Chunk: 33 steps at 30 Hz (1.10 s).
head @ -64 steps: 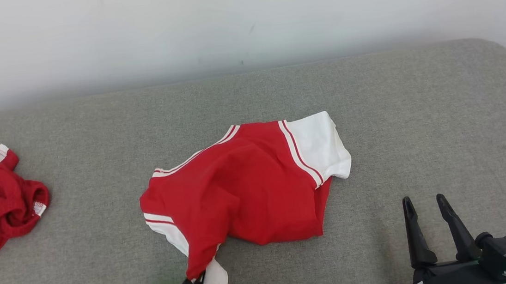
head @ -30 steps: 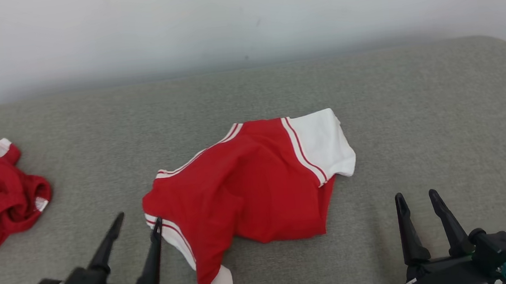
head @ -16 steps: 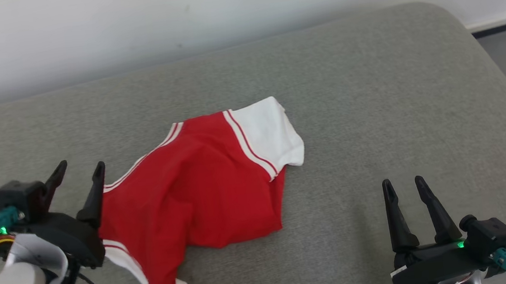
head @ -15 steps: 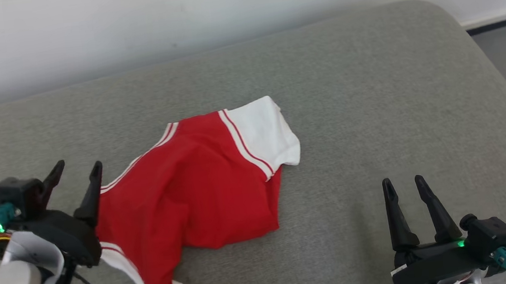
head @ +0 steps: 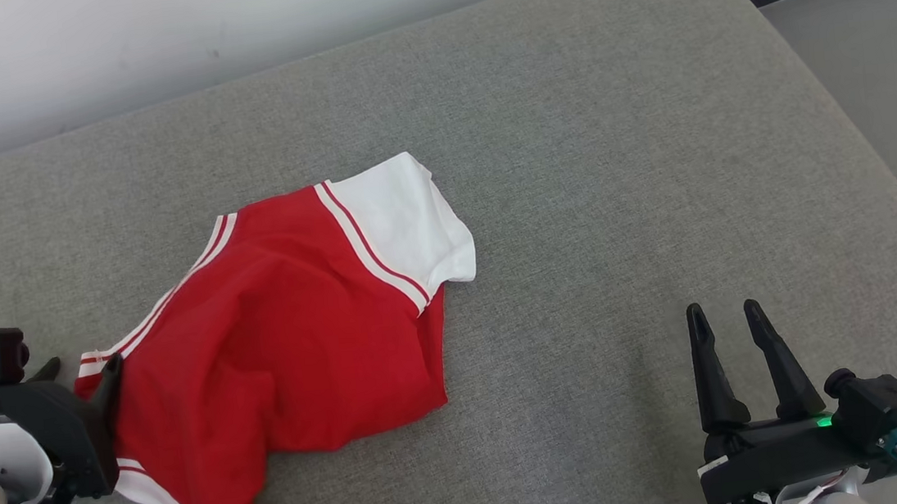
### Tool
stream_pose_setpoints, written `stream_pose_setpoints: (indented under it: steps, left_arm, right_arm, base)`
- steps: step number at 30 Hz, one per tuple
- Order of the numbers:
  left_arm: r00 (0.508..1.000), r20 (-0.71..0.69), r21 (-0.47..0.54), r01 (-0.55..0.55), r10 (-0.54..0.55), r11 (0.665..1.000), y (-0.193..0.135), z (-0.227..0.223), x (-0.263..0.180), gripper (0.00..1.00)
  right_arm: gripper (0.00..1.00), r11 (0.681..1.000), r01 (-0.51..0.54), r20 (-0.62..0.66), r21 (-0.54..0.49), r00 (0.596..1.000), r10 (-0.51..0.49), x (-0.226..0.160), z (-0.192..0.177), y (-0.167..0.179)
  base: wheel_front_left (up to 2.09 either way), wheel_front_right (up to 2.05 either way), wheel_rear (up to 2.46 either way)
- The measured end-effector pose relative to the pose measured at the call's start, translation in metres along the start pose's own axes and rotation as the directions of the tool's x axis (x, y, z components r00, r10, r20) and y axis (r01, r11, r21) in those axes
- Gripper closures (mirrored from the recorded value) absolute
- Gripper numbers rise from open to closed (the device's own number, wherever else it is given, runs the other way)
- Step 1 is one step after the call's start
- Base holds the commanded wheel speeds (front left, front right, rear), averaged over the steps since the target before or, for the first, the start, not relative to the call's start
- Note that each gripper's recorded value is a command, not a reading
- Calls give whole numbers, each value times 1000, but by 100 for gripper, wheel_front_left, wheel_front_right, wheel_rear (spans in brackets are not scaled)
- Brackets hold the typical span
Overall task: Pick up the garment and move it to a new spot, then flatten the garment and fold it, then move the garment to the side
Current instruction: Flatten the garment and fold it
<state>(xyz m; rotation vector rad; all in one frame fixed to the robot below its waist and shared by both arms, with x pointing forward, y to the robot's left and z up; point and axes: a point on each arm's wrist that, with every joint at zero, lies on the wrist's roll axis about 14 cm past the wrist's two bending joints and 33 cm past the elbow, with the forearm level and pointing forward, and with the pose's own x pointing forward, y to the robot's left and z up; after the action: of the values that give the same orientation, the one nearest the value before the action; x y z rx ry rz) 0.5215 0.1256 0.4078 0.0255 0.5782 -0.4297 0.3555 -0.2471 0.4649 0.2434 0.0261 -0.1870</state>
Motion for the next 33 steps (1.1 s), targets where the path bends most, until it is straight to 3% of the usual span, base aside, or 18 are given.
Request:
stream_pose_setpoints:
  steps: [8, 9, 10, 11, 14, 18, 25, 33]
  left_arm:
    - [998, -66, -78, -23, 17, 997, 6, -15, -1, 0]
    - [998, -69, -93, -17, 11, 995, 4, -16, -1, 45]
    - [997, -72, -110, -8, 0, 994, 0, -17, -1, 96]
    - [997, -69, -144, 8, -18, 990, -5, -16, -1, 100]
    - [997, -46, -152, 48, -55, 987, -19, -10, -2, 100]
    - [995, 90, -125, 55, -44, 991, -16, 27, -9, 100]
    - [949, 316, -116, 56, -16, 992, -13, 75, -40, 100]
    - [903, 399, -233, -68, 160, 970, 9, 34, -97, 100]
  right_arm:
    - [0, 1000, -17, 7, -9, 1000, 17, 6, 2, 5]
    - [0, 1000, -20, 6, -9, 1000, 20, 7, 1, 6]
    - [0, 1000, -20, 7, -8, 1000, 20, 7, 1, 6]
    - [0, 1000, -21, 7, -8, 1000, 21, 8, 1, 6]
    - [0, 999, -29, 7, -13, 1000, 29, 9, 1, 8]
    - [0, 999, -46, 5, -16, 999, 46, 11, 0, 14]
    - [0, 994, -104, -6, -16, 995, 104, 15, -5, 33]
    - [0, 981, -194, -16, -26, 981, 194, 25, -11, 63]
  base:
    - [0, 0, 0]
    - [0, 0, 0]
    - [0, 0, 0]
    - [0, 0, 0]
    - [0, 0, 0]
    - [0, 0, 0]
    - [0, 0, 0]
    - [0, 0, 0]
